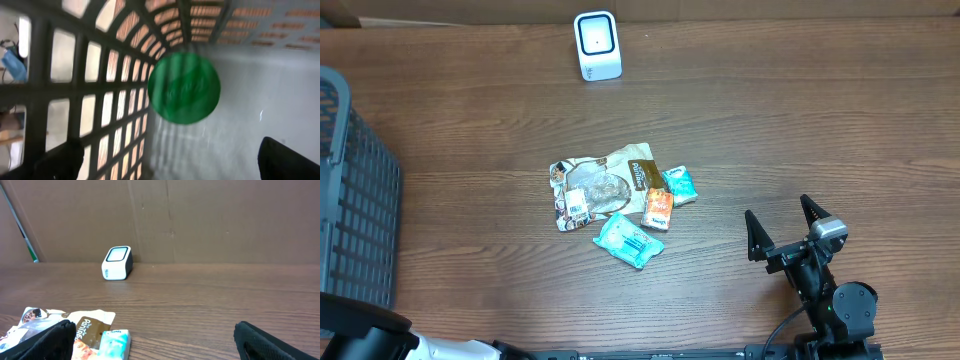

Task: Scan the item barcode
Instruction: 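Reach the left gripper into the basket toward the green-lidded jar, then grasp the green-lidded jar with the left gripper and lift it, then carry the jar past the scanner and set it on the table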

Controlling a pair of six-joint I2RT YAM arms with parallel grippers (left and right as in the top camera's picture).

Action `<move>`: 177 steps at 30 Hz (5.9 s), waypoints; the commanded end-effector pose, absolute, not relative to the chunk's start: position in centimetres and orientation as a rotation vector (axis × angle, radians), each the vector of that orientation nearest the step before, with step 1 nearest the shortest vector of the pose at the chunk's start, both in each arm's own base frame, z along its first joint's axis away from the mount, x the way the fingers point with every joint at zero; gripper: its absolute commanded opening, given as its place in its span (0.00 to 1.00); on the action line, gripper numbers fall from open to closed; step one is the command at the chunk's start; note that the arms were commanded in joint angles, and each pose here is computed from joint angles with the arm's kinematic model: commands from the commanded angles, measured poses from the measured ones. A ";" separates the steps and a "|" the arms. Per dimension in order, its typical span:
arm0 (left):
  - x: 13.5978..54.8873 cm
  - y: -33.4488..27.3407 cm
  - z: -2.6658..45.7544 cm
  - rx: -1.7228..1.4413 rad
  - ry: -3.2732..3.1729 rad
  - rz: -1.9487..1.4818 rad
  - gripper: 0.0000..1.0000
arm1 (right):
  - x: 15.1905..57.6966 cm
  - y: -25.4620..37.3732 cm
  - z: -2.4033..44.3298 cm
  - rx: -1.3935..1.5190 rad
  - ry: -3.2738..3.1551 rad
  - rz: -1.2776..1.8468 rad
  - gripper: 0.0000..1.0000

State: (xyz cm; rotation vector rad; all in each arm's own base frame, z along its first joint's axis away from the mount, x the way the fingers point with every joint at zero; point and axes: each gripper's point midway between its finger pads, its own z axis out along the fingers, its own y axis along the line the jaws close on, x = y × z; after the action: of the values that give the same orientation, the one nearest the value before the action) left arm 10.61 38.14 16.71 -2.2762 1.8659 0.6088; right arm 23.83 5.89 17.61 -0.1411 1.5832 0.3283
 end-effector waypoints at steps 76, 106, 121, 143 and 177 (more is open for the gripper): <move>19.1 40.0 9.2 -1.729 2.261 0.383 0.87 | 23.9 5.6 17.3 -0.129 1.583 0.320 1.00; 22.5 40.2 10.1 -1.533 2.310 0.459 0.85 | 23.9 5.6 17.3 -0.129 1.583 0.320 1.00; 20.7 40.3 8.2 -1.615 2.355 0.501 0.82 | 23.9 5.6 17.3 -0.129 1.583 0.320 1.00; 22.9 40.4 7.9 -1.570 2.336 0.391 0.45 | 23.9 5.6 17.3 -0.129 1.583 0.320 1.00; 31.1 13.8 42.0 -0.653 2.151 -0.155 0.47 | 23.9 5.6 17.3 -0.129 1.583 0.320 1.00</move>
State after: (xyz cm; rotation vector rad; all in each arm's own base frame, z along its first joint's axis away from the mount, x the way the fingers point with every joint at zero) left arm 29.85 16.54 42.34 -0.7639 2.0963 -0.0717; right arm 23.83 5.89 17.61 -0.1411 1.5832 0.3283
